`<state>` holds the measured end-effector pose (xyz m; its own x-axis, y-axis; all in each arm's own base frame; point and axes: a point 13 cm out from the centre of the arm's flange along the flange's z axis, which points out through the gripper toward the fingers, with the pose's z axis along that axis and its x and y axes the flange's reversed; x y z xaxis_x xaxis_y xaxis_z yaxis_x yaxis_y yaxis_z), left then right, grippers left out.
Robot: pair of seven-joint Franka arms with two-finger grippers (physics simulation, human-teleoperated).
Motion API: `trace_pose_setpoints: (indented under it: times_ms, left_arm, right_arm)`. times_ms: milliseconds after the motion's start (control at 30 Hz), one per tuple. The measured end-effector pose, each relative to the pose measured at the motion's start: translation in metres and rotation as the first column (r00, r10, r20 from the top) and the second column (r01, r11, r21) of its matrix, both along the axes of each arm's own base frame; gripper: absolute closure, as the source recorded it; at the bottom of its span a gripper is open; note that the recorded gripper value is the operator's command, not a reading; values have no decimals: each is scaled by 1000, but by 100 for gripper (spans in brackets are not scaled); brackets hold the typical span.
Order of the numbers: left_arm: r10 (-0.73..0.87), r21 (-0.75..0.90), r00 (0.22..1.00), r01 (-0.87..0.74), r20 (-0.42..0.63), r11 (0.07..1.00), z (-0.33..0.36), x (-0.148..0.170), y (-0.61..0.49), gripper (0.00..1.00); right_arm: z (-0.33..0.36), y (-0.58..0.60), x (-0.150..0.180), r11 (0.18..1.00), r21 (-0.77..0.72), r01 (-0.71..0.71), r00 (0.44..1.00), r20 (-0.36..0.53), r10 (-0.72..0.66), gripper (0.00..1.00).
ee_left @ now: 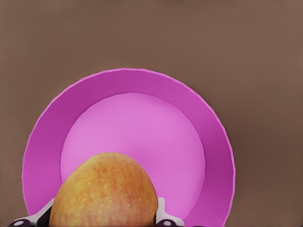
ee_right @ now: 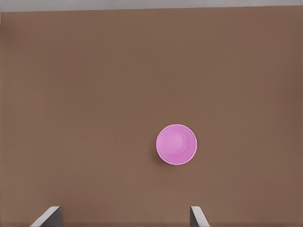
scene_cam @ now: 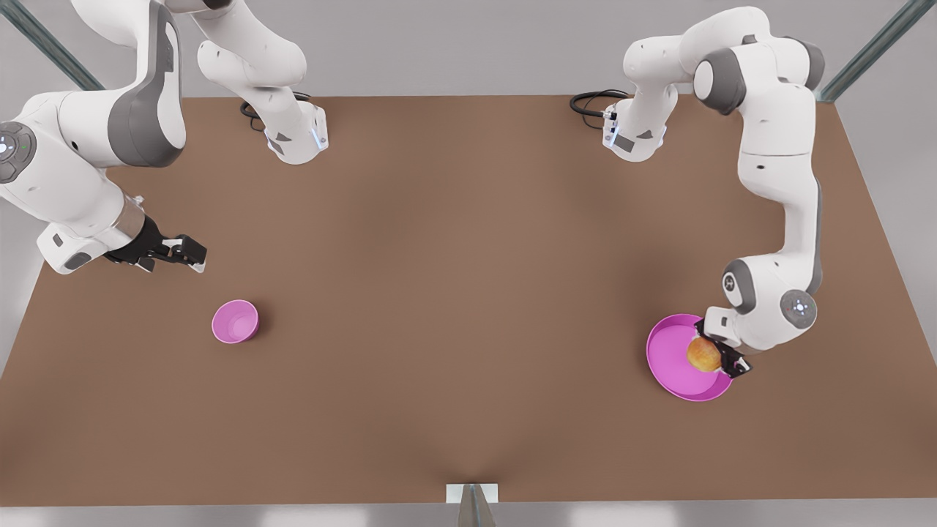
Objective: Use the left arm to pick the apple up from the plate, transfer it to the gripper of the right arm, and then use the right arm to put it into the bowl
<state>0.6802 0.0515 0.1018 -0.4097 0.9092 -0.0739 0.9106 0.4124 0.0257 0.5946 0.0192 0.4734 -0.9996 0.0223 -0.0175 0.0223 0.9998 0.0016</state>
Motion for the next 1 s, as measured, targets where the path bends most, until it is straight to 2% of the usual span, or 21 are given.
trace_pose_setpoints:
  times_ms: [67,200,300,467,533,633,767,867,1000]
  left_arm:
    - [6,-88,1000,-6,-9,996,11,-1,-44,31]
    - [-25,-338,997,-3,-77,941,33,-31,-206,31]
    - [-62,-444,991,4,-117,896,42,-55,-310,31]
    - [-102,-595,989,21,-103,804,66,-85,-484,31]
    - [-96,-653,990,7,-100,757,71,-94,-547,31]
    - [-63,-726,989,-55,-134,685,76,-114,-616,32]
    - [-30,-781,985,-119,-173,613,68,-146,-690,33]
    - [0,-800,984,-143,-177,582,73,-150,-709,33]
    - [27,-819,986,-149,-162,554,88,-143,-718,33]
  right_arm:
    - [0,0,0,1000,0,-1,1000,-1,1,0]
    - [-1,0,0,1000,0,-1,1000,-1,1,0]
    - [-1,-2,0,1000,0,1,1000,-1,-1,0]
    - [-9,5,4,1000,14,-4,1000,-8,4,0]
    - [-6,17,6,999,51,-7,1000,1,6,0]
    - [5,29,6,979,198,37,999,10,-40,0]
    - [-3,43,5,877,458,146,989,-66,-131,0]
    - [-18,63,-1,747,623,230,973,-164,-163,2]
    - [-79,109,-2,538,766,353,934,-327,-147,0]
